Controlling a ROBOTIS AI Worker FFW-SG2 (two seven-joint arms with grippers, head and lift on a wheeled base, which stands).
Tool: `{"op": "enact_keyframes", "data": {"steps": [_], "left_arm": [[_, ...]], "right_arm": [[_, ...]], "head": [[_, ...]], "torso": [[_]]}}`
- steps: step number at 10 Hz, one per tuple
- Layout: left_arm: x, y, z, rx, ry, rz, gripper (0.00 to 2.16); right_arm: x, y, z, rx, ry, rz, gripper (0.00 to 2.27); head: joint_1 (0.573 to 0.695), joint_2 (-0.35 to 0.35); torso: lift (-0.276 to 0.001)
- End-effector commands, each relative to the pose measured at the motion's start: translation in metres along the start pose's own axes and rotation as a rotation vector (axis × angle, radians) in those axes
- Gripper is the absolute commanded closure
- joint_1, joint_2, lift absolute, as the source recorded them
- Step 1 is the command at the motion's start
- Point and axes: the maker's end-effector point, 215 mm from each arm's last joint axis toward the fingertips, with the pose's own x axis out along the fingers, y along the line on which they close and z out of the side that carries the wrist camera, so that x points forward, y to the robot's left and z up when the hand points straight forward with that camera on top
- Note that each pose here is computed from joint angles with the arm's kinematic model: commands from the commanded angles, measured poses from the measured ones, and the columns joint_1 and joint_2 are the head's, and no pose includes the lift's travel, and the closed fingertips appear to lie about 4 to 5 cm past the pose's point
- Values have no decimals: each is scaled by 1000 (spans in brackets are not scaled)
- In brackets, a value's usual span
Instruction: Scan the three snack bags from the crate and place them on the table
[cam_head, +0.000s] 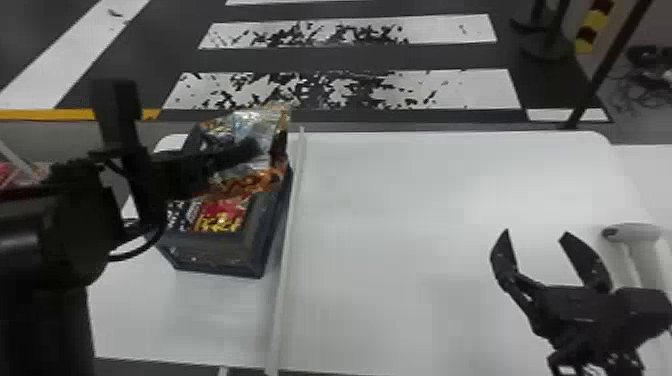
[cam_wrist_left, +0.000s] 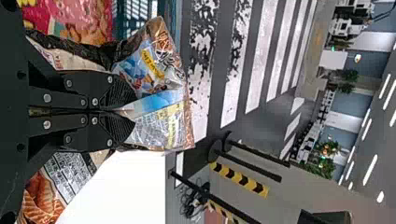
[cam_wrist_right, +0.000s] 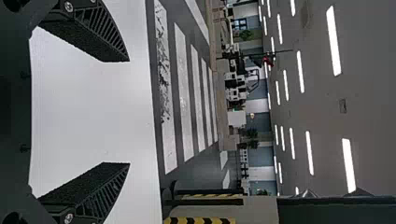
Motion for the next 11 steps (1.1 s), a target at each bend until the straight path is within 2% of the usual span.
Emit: {"op": "enact_keyframes", "data": {"steps": [1,3,5,7,8,10,11], "left_arm": [[20,-59,-19,3,45,-69,2142],[53,-130,-53,26,106,-146,2142],[82,-177,-84,110,134,-167,2142],[107,-206,-118,156,144,-184,2142],[120,-220,-141,175,156,-197,2142],[139,-234,-184,186,171,-214,2121],[146,-246,-196,195,155,-234,1980]], "right_arm": [[0,0,0,0,0,0,83],[0,2,2,2,-4,3,83],[-1,2,1,3,-3,2,87],[-2,1,0,5,-3,-1,87],[-2,1,0,5,-3,-3,87],[-2,-2,0,5,-3,-22,87],[-2,-3,-1,5,2,-25,87]], "head": [[695,47],[695,-54],[695,-148],[695,-205],[695,-236],[695,-295],[695,-316]], "torso": [[-62],[-62],[-62],[-62],[-62],[-62],[-62]]}}
